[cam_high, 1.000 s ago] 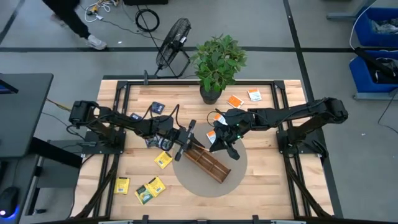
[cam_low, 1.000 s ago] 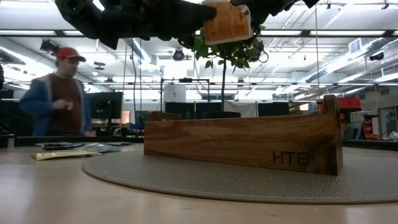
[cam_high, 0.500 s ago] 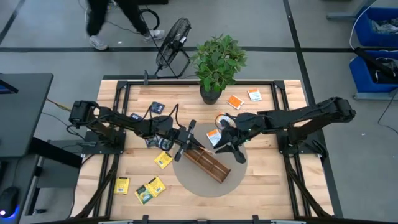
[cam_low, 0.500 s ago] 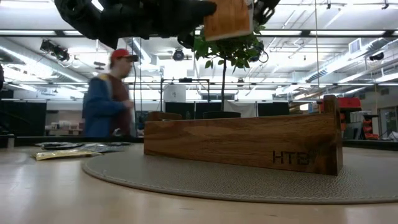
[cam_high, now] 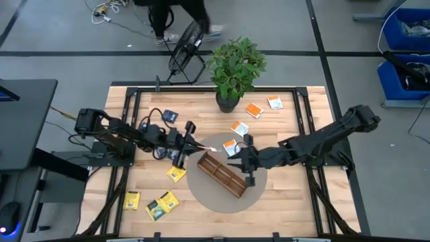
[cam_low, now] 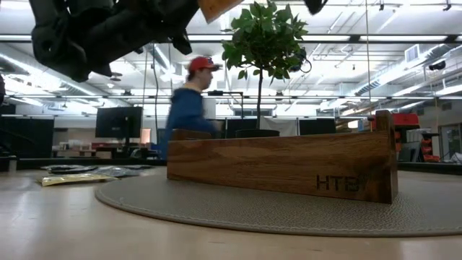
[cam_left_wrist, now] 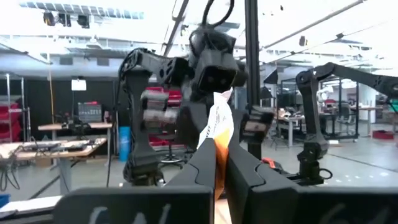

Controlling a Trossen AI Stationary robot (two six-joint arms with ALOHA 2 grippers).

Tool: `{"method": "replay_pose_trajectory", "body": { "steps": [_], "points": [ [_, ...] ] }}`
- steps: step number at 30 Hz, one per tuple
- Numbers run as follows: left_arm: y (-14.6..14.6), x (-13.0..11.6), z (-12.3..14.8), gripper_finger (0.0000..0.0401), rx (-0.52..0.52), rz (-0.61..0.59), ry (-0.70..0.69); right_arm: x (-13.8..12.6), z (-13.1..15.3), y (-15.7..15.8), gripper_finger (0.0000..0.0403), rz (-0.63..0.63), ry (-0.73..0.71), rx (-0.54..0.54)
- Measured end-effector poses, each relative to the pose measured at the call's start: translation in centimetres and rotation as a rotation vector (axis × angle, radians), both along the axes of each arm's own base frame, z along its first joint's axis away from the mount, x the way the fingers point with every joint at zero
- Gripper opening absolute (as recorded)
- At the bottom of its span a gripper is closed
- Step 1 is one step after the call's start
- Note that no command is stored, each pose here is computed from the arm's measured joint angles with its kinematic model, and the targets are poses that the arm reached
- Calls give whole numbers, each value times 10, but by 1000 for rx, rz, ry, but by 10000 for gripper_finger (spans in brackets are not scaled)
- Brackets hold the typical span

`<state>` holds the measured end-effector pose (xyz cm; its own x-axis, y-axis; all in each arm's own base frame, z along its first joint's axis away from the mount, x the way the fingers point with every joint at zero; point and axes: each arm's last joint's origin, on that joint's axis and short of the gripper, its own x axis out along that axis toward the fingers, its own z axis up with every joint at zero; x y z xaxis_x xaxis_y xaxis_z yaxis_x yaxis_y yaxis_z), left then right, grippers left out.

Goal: Pick & Place Tea
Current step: Put the orange tea bag into the bottom section of the wooden organizer

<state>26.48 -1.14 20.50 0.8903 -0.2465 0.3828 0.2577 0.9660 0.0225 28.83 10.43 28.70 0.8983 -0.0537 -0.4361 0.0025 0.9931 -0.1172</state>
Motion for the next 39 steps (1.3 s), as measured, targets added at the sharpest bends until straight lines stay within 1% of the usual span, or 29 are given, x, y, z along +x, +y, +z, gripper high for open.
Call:
{"method": "replay_pose_trajectory", "body": {
  "steps": [3, 6, 9, 14, 19, 23, 26, 29, 34, 36, 38, 39],
  "points": [
    [-4, 0, 0, 12, 2, -15, -1, 6, -7, -3, 96, -57, -12, -23],
    [-8, -2, -2, 12, 6, -30, 4, 7, -8, -2, 96, -106, -80, -73],
    [-9, -3, -4, 12, 7, -34, 10, 8, -6, 0, 96, -92, -132, -90],
    [-9, -3, -4, 12, 6, -32, 8, 8, -7, -1, 96, -64, -118, -117],
    [-8, -3, -4, 15, 0, -28, 10, 9, -7, -4, 84, -80, -117, -157],
    [-8, -3, -4, 11, 2, -29, 9, 10, -3, -4, 84, -87, -158, -118],
    [-8, -3, -4, 11, 2, -28, 9, 11, -2, -3, 106, -67, -169, -110],
    [-8, -3, -4, 11, 5, -26, 7, 12, -2, -4, 142, -36, -173, -81],
    [-8, -3, -4, 11, 6, -26, 7, 17, -2, -10, 205, -55, -191, -49],
    [-8, -3, -4, 11, 6, -26, 8, 21, -3, -11, 217, -25, -205, -47],
    [-8, -3, -4, 11, 3, -21, 7, 26, -4, -12, 220, 1, -231, -30],
    [-8, -3, -4, 11, 3, -21, 8, 27, -6, -12, 219, 5, -219, -33]
  ]
}}
